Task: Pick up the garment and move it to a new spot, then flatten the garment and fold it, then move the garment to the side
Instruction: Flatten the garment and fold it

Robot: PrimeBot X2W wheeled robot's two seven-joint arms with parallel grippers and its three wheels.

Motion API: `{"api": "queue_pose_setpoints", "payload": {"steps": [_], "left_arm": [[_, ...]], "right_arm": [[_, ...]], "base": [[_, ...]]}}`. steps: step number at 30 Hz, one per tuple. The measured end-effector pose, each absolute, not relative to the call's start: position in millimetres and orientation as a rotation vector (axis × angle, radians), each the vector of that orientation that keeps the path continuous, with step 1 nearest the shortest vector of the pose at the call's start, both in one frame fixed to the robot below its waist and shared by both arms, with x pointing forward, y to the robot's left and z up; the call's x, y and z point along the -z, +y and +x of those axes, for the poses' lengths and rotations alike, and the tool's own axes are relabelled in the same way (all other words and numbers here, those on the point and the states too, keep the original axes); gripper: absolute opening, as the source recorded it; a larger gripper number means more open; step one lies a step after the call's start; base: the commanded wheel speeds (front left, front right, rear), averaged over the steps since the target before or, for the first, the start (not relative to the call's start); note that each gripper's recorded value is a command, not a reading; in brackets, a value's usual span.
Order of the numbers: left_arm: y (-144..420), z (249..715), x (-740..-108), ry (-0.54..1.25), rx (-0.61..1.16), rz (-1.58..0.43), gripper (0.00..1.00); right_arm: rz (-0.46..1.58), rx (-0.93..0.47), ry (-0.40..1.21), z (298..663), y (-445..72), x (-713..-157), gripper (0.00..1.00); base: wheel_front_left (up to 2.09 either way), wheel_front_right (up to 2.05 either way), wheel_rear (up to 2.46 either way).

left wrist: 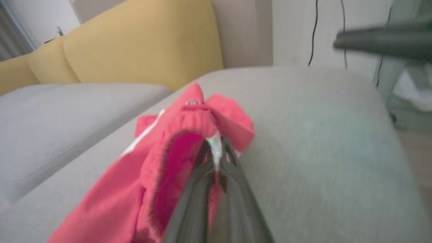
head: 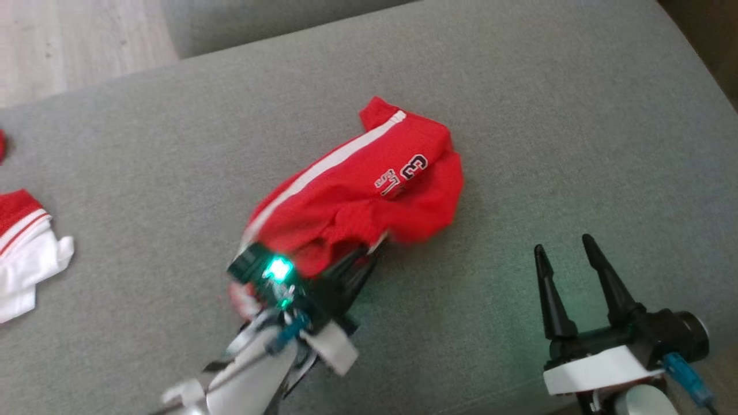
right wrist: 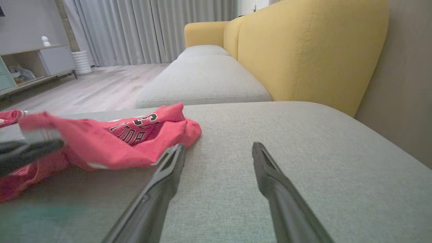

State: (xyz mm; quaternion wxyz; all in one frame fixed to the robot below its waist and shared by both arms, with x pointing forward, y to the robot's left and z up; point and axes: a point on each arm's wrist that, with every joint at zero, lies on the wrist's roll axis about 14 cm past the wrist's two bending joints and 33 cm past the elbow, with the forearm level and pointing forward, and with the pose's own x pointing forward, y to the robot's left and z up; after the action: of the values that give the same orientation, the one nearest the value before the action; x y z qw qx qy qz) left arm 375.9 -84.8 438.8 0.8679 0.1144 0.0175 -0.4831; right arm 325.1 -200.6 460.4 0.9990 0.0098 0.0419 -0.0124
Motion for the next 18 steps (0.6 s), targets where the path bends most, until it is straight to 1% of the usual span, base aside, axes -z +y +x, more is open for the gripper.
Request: {"api": "queue_pose_setpoints", "payload": {"steps": [3, 5, 8, 10, 11, 14, 18], "left_arm": [[-99.8, 379.1, -491.6, -0.052, 1.029, 0.059, 0.0], [-104.5, 381.2, -527.1, -0.124, 1.03, -0.027, 0.0], [-100.9, 384.8, -573.3, -0.219, 1.021, -0.127, 0.0], [-89.9, 389.8, -594.1, -0.242, 0.996, -0.21, 0.0], [-81.7, 393.9, -597.5, -0.232, 0.976, -0.238, 0.0], [-42.7, 410.8, -581.6, -0.167, 0.883, -0.222, 0.0], [24.6, 416.1, -519.7, -0.001, 0.715, -0.158, 0.0]], "right_arm": [[0.038, 0.006, 0.071, 325.6, -192.9, -463.3, 1.0], [0.047, -0.01, 0.063, 325.6, -187.1, -465.0, 1.0], [0.066, -0.03, 0.062, 324.9, -179.4, -464.6, 1.0], [0.092, -0.037, 0.062, 326.3, -176.4, -464.1, 1.0], [0.096, -0.044, 0.06, 328.5, -174.5, -464.5, 1.0], [0.099, -0.075, 0.068, 335.8, -165.7, -461.7, 1.0], [0.112, -0.122, 0.113, 344.7, -151.0, -447.2, 1.0]], "base": [[0.0, 0.0, 0.0], [0.0, 0.0, 0.0], [0.0, 0.0, 0.0], [0.0, 0.0, 0.0], [0.0, 0.0, 0.0], [0.0, 0.0, 0.0], [0.0, 0.0, 0.0]]}}
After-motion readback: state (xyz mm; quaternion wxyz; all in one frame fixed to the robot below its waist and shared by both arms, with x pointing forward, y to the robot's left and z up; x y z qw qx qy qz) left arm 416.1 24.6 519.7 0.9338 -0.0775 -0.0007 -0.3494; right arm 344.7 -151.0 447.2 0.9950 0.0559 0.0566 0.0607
